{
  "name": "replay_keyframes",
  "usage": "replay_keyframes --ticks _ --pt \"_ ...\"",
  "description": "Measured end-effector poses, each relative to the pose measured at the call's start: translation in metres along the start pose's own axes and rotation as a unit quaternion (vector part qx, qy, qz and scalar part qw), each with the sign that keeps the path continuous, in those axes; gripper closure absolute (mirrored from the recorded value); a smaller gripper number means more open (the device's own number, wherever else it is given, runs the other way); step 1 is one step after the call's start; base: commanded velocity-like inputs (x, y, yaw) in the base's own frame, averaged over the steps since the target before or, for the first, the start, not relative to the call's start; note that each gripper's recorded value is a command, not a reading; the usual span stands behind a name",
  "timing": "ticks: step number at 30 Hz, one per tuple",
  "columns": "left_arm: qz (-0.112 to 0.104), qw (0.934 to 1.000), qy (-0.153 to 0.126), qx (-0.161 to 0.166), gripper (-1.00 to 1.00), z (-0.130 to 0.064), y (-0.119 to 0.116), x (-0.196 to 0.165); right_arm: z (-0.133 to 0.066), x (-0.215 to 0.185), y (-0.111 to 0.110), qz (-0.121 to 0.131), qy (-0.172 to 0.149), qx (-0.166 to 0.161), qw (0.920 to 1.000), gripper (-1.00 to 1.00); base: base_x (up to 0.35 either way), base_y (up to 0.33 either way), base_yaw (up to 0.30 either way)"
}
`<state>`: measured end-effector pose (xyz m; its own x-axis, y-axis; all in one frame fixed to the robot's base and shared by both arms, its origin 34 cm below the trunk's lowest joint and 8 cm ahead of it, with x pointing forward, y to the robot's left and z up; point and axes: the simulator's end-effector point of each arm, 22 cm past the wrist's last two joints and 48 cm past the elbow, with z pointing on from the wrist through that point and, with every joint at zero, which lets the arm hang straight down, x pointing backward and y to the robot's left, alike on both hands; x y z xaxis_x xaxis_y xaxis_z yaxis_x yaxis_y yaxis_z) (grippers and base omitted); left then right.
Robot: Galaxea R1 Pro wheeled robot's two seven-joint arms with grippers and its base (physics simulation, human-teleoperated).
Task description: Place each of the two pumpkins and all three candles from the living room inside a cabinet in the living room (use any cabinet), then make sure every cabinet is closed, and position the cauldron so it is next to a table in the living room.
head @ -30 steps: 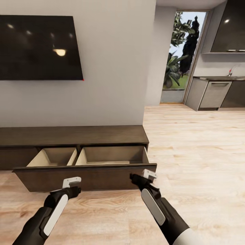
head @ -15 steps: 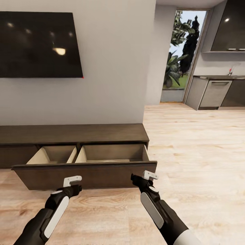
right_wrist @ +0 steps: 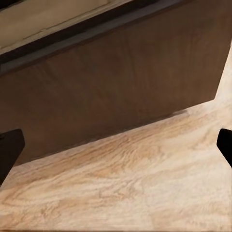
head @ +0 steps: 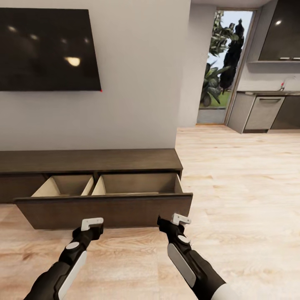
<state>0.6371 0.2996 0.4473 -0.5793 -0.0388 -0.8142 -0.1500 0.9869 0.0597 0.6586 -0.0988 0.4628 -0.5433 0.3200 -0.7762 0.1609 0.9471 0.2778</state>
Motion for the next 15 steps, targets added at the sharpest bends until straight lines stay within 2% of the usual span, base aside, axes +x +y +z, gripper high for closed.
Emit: replay_keyframes --ticks 4,6,9,12,14,15 --pt "0.003 0.9998 -0.007 0.017 -1.00 0.004 -0.007 0.008 -0.001 0.020 0.014 -0.027 -0.017 -0.017 0.9994 -1.00 0.000 0.000 0.000" --pt "0.004 0.9998 -0.007 0.019 -1.00 0.005 -0.008 0.015 -0.004 0.035 0.027 -0.060 -0.031 -0.034 0.9972 -1.00 0.000 0.000 0.000" --pt "0.002 0.9997 -0.014 0.021 -1.00 0.006 -0.008 0.025 -0.004 0.052 0.026 -0.083 -0.050 -0.038 0.9946 -1.00 0.000 0.000 0.000" --pt "-0.006 0.9992 -0.032 0.022 -1.00 0.007 -0.008 0.026 -0.002 0.054 0.019 -0.075 -0.081 -0.037 0.9932 -1.00 0.000 0.000 0.000" --pt "-0.009 0.9989 -0.041 0.022 -1.00 0.008 -0.009 0.027 -0.002 0.044 0.013 -0.057 -0.119 -0.037 0.9905 -1.00 0.000 0.000 0.000" --pt "-0.010 0.9988 -0.042 0.022 -1.00 0.009 -0.008 0.029 -0.002 0.043 0.011 -0.052 -0.129 -0.037 0.9896 -1.00 0.000 0.000 0.000"
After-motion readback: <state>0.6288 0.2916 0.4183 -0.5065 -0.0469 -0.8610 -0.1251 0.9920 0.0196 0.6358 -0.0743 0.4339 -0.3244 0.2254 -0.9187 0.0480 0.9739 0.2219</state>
